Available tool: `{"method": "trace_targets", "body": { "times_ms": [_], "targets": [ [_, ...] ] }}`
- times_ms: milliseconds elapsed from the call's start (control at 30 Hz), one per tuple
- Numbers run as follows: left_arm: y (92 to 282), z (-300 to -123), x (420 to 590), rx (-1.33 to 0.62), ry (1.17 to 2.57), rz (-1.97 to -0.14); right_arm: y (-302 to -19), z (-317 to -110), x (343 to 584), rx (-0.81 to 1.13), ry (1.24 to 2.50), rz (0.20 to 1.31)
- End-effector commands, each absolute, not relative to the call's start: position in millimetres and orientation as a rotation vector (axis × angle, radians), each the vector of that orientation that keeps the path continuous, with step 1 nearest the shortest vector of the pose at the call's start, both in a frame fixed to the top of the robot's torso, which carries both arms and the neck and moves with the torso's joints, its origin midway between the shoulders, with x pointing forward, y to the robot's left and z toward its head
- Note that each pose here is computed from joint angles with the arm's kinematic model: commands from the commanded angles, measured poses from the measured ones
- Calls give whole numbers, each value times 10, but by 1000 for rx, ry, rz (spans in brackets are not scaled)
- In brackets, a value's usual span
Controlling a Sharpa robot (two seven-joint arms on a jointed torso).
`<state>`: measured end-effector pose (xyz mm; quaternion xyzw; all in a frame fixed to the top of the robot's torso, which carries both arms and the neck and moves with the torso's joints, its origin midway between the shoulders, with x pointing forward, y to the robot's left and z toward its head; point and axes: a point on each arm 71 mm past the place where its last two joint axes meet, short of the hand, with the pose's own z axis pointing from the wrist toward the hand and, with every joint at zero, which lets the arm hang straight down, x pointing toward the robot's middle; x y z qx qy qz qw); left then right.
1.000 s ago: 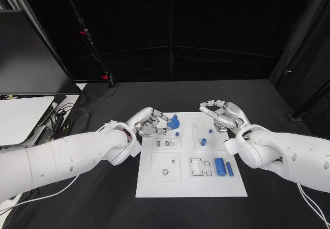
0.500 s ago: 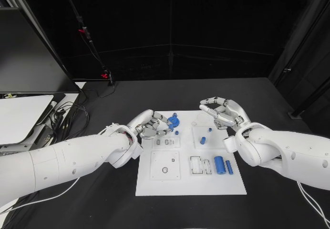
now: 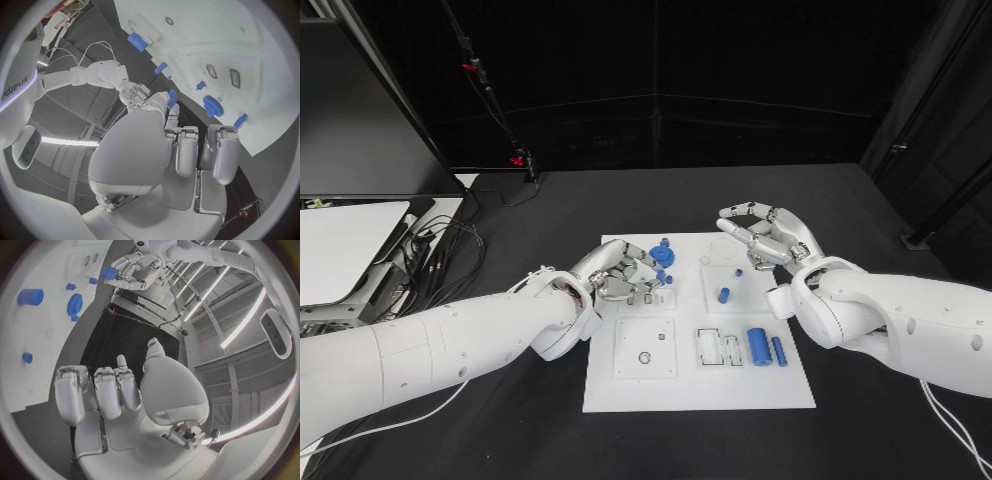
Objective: Assemble the parts on the task board
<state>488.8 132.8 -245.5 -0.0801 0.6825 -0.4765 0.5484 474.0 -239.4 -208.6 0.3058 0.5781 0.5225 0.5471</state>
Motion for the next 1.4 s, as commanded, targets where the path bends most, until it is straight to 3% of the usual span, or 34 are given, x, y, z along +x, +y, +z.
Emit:
{"method": "trace_targets", "body": {
  "times_ms": [33, 700, 1400],
  "targets": [
    [1299, -2449, 4872, -84, 1588, -1089, -2394, -2059, 4740, 711, 1343, 1240],
    [1287, -2652, 4804, -75, 1592, -1072, -2385, -2065, 4746, 714, 1346, 1241],
    [1315, -2728, 4825, -113, 1631, -1013, -2356, -2073, 4755, 717, 1353, 1242]
  ]
}}
